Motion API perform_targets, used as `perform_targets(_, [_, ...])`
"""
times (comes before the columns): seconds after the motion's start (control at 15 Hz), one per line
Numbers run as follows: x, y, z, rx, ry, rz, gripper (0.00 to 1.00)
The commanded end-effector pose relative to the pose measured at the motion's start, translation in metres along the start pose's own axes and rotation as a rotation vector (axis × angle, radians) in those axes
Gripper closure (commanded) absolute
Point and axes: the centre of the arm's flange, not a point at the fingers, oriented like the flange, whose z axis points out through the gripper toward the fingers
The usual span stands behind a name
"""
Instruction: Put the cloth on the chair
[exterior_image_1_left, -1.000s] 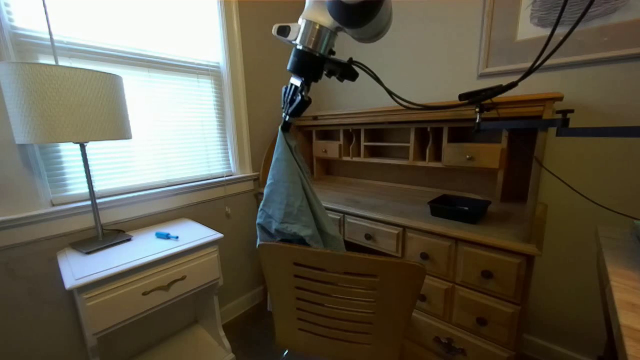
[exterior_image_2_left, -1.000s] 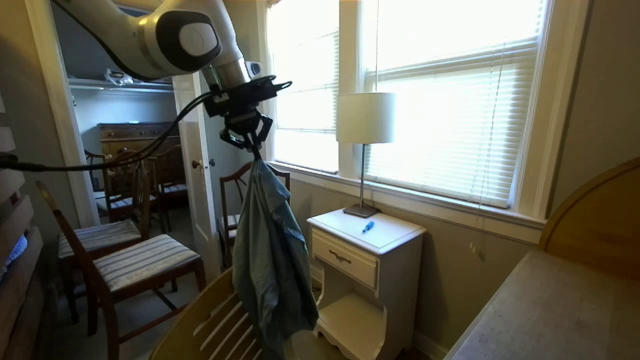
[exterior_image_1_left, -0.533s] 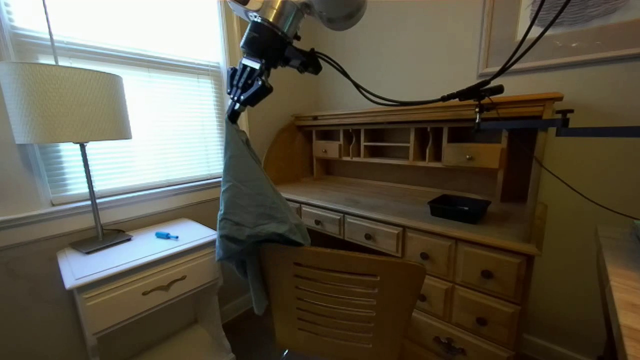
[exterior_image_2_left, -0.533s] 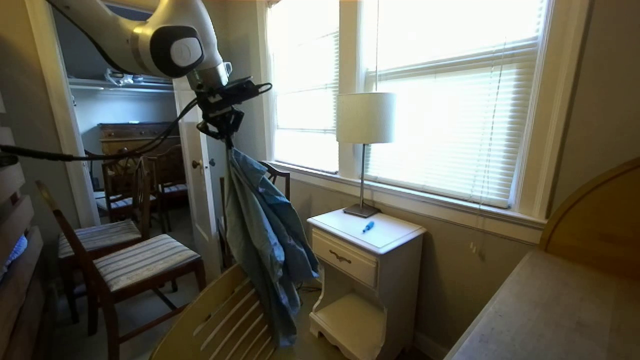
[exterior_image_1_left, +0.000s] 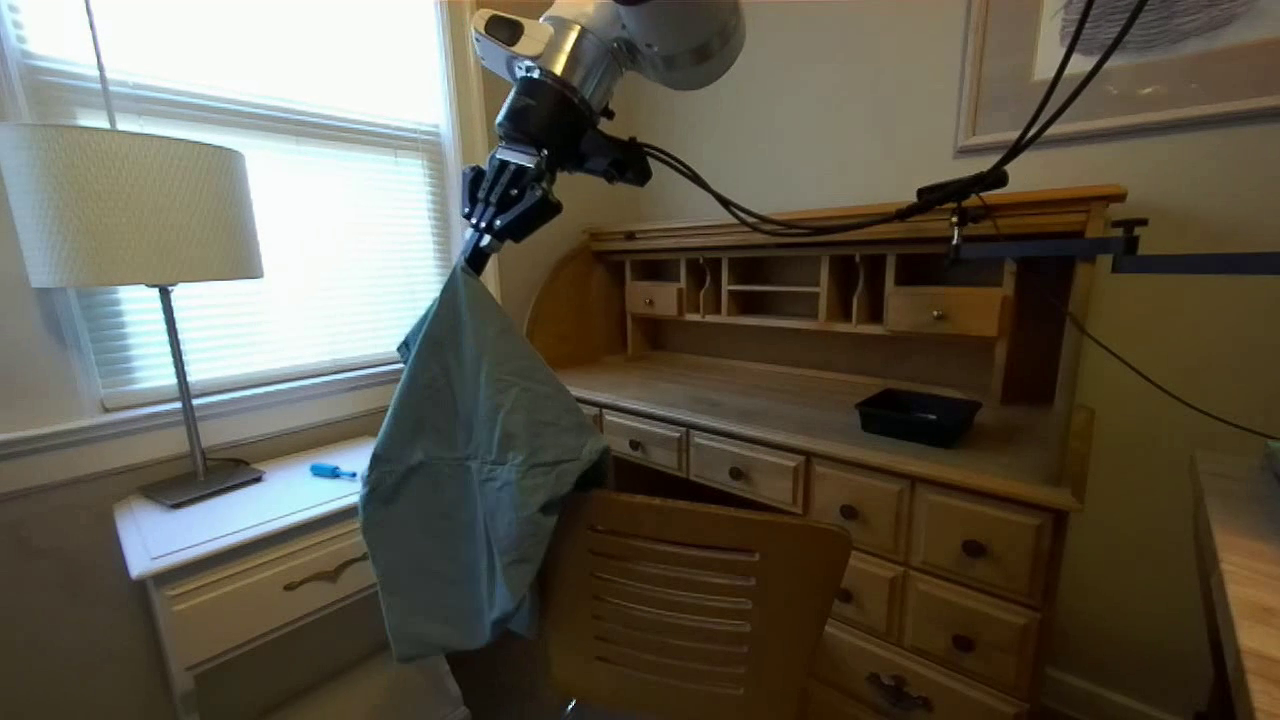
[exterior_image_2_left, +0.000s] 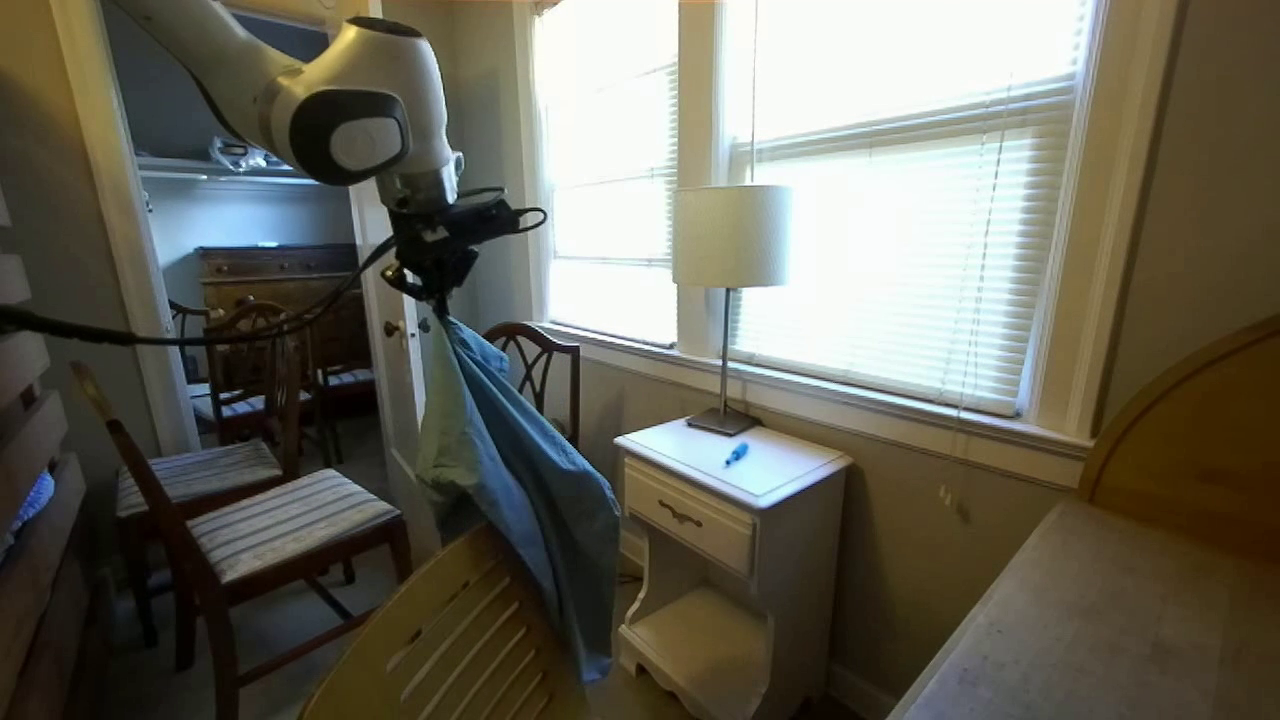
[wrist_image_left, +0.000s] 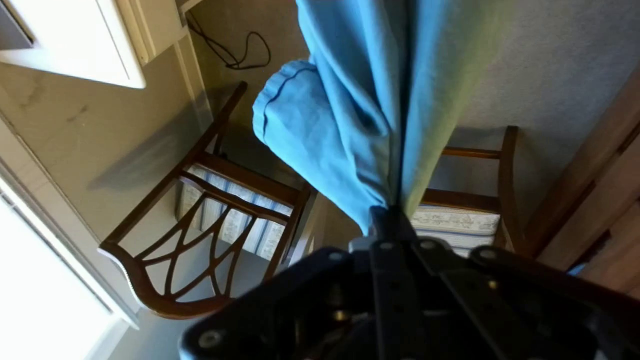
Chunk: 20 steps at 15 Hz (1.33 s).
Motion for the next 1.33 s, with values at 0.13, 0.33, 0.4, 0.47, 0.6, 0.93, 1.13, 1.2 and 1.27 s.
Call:
perform_targets(0.13, [0.004,-0.021,-0.005,0.116,0.040,-0.184,1.00])
perform_targets(0.33, [-0.001,-0.034,-0.003,0.145,-0.007,-0.106,1.00])
perform_targets(0.4, [-0.005,-0.040,-0.003,0.140,-0.033,-0.035,1.00])
perform_targets(0.47, [-0.008,-0.043,-0.002,0.141,-0.045,0.002,1.00])
perform_targets(0.6, [-0.012,-0.055,0.001,0.153,-0.089,0.111,1.00])
perform_targets(0.93, [-0.004,-0.091,0.013,0.214,-0.171,0.340,1.00])
perform_targets(1.13, [-0.001,-0.111,0.023,0.261,-0.224,0.497,1.00])
perform_targets(1.2, [-0.005,-0.112,0.025,0.233,-0.223,0.553,1.00])
perform_targets(1.27, [-0.008,-0.112,0.028,0.184,-0.170,0.557,1.00])
